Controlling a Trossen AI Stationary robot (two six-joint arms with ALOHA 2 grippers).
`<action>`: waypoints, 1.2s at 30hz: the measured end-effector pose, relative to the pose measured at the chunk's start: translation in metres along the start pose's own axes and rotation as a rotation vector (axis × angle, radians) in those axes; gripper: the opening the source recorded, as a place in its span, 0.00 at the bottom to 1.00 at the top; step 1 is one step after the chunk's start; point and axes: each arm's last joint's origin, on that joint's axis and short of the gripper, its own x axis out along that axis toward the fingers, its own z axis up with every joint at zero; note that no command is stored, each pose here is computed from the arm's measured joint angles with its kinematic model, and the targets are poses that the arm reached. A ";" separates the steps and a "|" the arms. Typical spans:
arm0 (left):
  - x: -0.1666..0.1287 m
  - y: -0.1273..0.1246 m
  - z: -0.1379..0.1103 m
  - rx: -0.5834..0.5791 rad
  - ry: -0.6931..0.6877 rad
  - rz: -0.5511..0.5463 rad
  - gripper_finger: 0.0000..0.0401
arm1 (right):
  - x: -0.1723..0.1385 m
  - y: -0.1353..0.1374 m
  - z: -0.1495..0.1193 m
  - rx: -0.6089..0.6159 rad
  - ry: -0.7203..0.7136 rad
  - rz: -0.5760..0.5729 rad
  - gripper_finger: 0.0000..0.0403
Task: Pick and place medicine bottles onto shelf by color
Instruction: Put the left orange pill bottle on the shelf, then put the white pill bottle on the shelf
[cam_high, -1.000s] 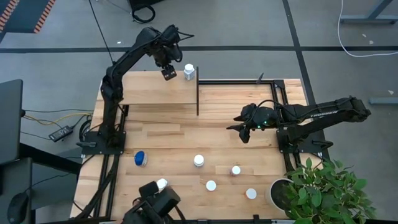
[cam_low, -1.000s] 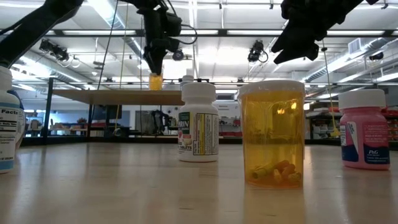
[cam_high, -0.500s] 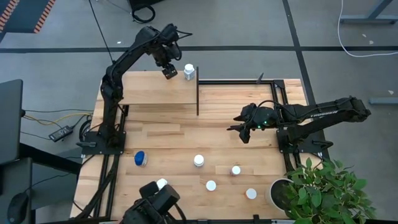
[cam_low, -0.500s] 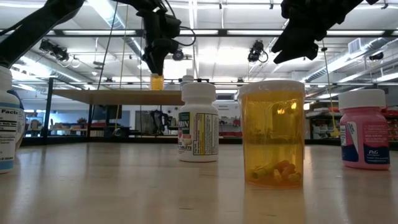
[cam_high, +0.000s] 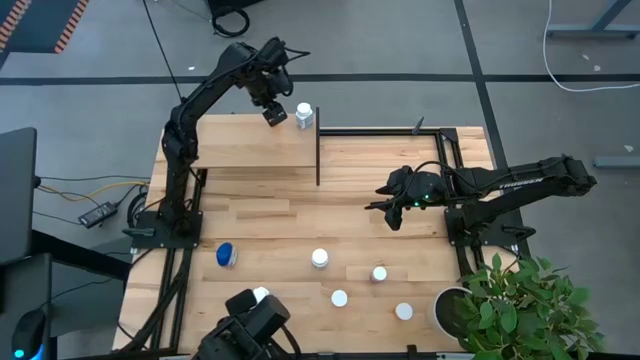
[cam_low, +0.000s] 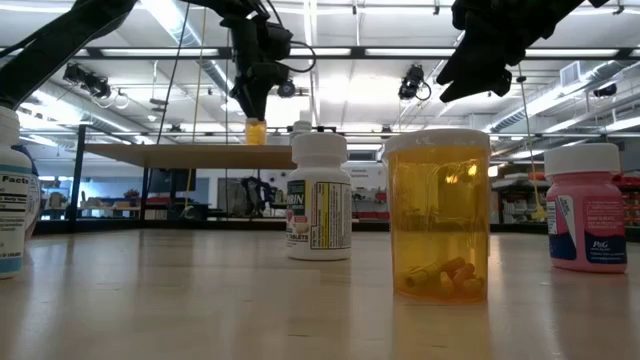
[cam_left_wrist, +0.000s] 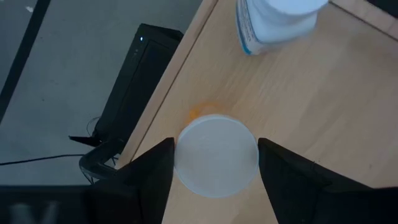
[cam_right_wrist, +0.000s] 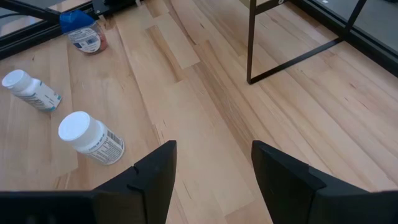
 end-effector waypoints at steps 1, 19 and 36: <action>0.000 0.000 0.000 0.000 -0.003 0.001 0.57 | 0.000 0.000 0.000 0.000 0.000 0.000 0.54; 0.007 0.003 0.001 -0.025 0.020 0.007 0.58 | 0.000 0.000 0.000 0.010 0.000 0.000 0.54; 0.007 0.002 -0.003 -0.023 0.063 0.002 0.78 | 0.000 0.000 0.000 0.010 0.000 0.000 0.54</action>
